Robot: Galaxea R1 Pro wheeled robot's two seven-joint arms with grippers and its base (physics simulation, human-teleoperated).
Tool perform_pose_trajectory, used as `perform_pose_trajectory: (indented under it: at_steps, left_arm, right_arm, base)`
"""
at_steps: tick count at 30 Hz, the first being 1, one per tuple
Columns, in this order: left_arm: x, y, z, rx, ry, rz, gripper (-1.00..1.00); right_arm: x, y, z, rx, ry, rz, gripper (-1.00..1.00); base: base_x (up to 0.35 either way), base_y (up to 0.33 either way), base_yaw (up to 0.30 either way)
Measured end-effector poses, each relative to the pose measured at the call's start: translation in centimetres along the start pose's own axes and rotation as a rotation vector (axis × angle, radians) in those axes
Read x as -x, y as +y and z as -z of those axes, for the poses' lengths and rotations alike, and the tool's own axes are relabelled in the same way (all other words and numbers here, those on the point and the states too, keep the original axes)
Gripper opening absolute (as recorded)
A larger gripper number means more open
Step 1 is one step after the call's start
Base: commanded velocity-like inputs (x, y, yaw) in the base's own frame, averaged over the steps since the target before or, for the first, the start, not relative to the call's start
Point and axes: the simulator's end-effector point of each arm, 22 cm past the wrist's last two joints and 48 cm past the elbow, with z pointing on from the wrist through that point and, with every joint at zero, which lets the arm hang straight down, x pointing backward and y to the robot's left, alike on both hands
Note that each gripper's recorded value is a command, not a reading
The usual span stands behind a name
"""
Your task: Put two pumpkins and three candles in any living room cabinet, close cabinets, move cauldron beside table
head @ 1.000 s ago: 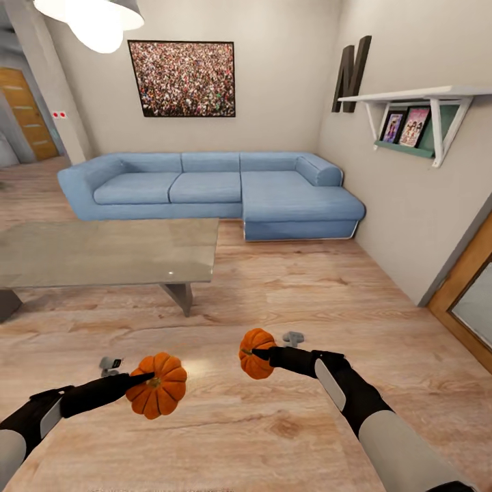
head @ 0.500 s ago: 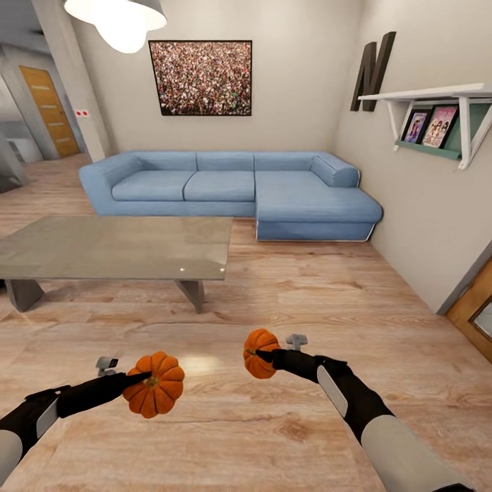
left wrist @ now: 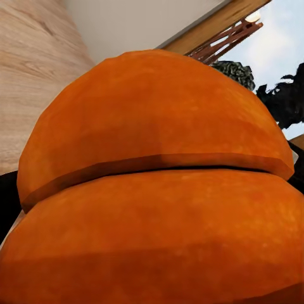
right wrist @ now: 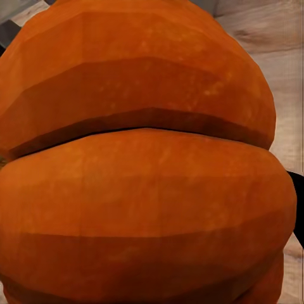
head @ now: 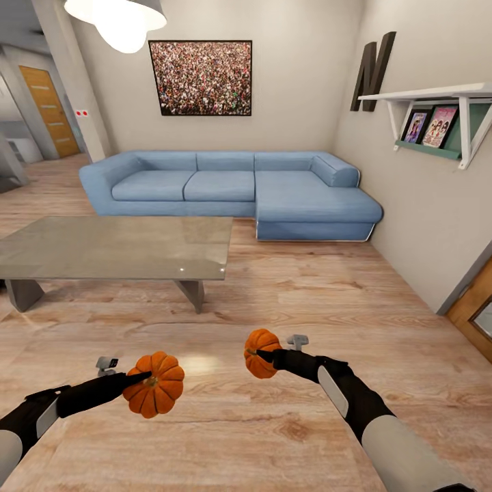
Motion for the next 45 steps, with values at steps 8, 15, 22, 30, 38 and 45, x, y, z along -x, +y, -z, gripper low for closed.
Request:
perform_pose_trajectory:
  at_steps: [8, 15, 22, 30, 38, 45]
  left_arm:
    - [0.0, 0.1, 0.0, 0.001, 0.0, 0.001, -1.0]
    - [-0.3, 0.4, 0.0, 0.004, 0.003, 0.01, -1.0]
    - [-0.6, 0.7, 0.0, 0.006, 0.005, 0.017, -1.0]
    - [-0.7, 0.8, 0.0, 0.007, 0.006, 0.02, -1.0]
    - [-0.7, 0.8, 0.0, 0.008, 0.006, 0.021, -1.0]
    - [-0.6, 0.8, 0.0, 0.009, 0.005, 0.02, -1.0]
  right_arm:
    - [0.1, 2.4, 0.0, 0.103, -0.003, -0.003, -1.0]
    - [-0.5, 3.0, -0.2, 0.129, 0.011, -0.009, -1.0]
    - [-0.8, 2.8, -0.4, 0.13, 0.013, -0.014, -1.0]
    - [-3.7, -0.6, -0.4, 0.069, 0.014, -0.031, -1.0]
    - [-2.8, -1.8, -0.2, 0.048, -0.096, 0.032, -1.0]
    - [-2.5, -1.2, -0.6, 0.049, -0.103, 0.032, -1.0]
  base:
    - [0.0, 0.0, 0.037]
    - [0.0, 0.0, 0.174]
    - [0.0, 0.0, 0.182]
    - [0.0, 0.0, 0.039]
    - [0.0, 0.0, 0.0]
    - [0.0, 0.0, 0.051]
